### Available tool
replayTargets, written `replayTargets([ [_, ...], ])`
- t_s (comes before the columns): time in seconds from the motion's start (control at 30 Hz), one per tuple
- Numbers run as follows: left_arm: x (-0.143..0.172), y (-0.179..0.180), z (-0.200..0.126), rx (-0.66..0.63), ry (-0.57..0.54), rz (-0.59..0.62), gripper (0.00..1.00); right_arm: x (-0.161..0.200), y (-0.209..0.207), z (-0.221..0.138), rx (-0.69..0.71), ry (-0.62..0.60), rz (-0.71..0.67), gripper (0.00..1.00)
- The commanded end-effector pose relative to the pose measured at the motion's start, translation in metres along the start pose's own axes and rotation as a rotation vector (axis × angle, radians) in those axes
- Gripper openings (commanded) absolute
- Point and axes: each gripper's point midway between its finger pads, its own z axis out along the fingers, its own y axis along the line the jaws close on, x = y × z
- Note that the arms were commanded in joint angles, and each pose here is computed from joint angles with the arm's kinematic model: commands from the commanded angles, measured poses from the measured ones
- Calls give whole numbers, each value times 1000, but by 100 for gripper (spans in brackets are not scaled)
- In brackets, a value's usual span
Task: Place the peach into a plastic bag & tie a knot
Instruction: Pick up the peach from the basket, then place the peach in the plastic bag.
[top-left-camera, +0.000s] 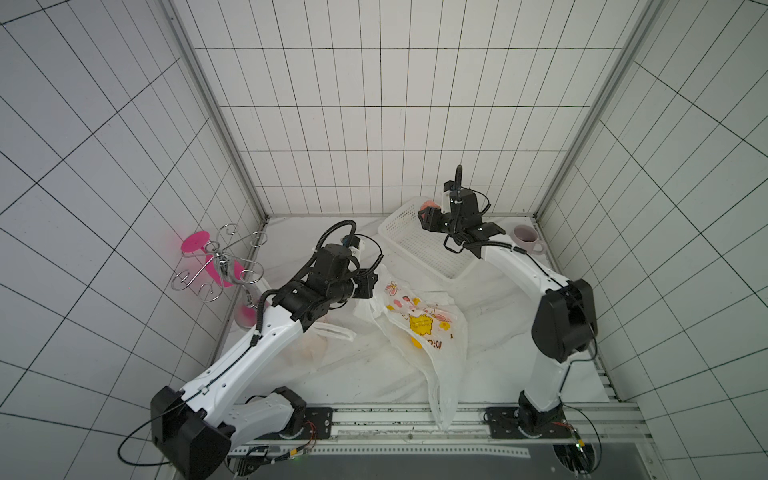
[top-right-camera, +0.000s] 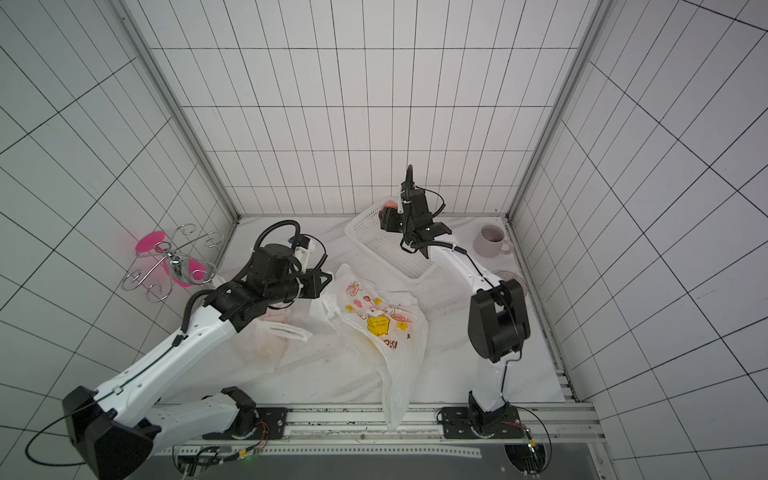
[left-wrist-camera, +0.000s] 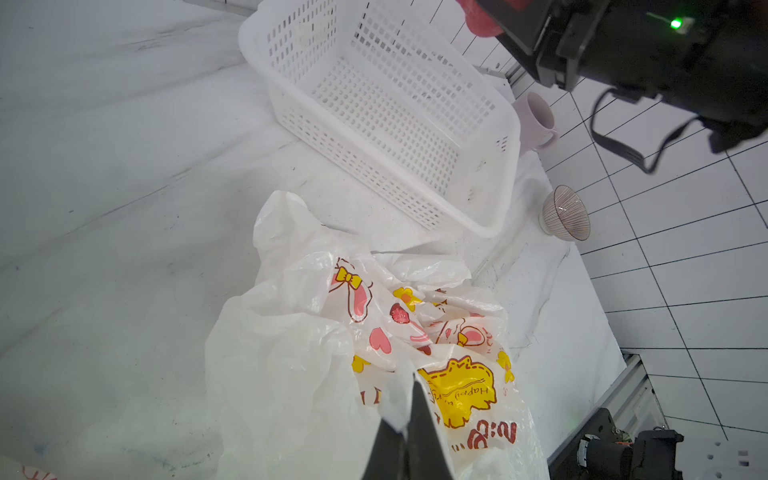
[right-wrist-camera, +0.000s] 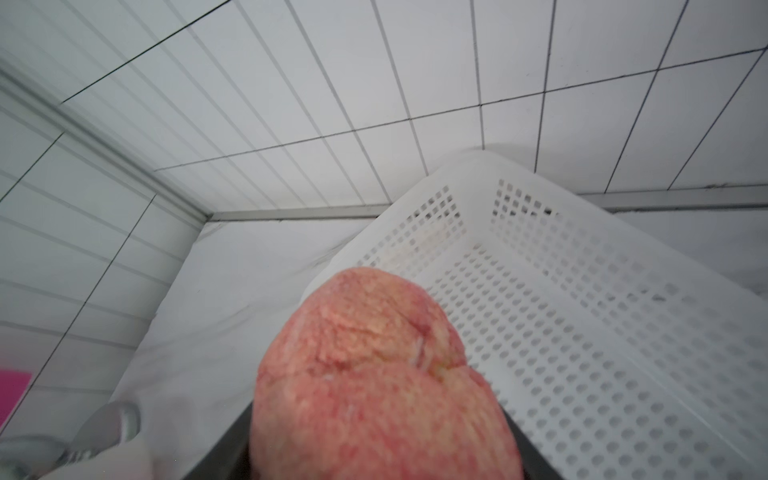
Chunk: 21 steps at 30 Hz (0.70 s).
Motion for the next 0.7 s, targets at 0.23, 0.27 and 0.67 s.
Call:
replayTargets([
  [0.23, -32, -53, -19, 149, -70, 94, 0, 176, 93, -177, -278, 331, -59, 22],
  [0.27, -32, -55, -19, 153, -70, 99, 0, 191, 96, -189, -289, 371, -62, 21],
  [0.67, -28, -75, -17, 216, -68, 110, 0, 273, 123, -186, -284, 568, -267, 15],
])
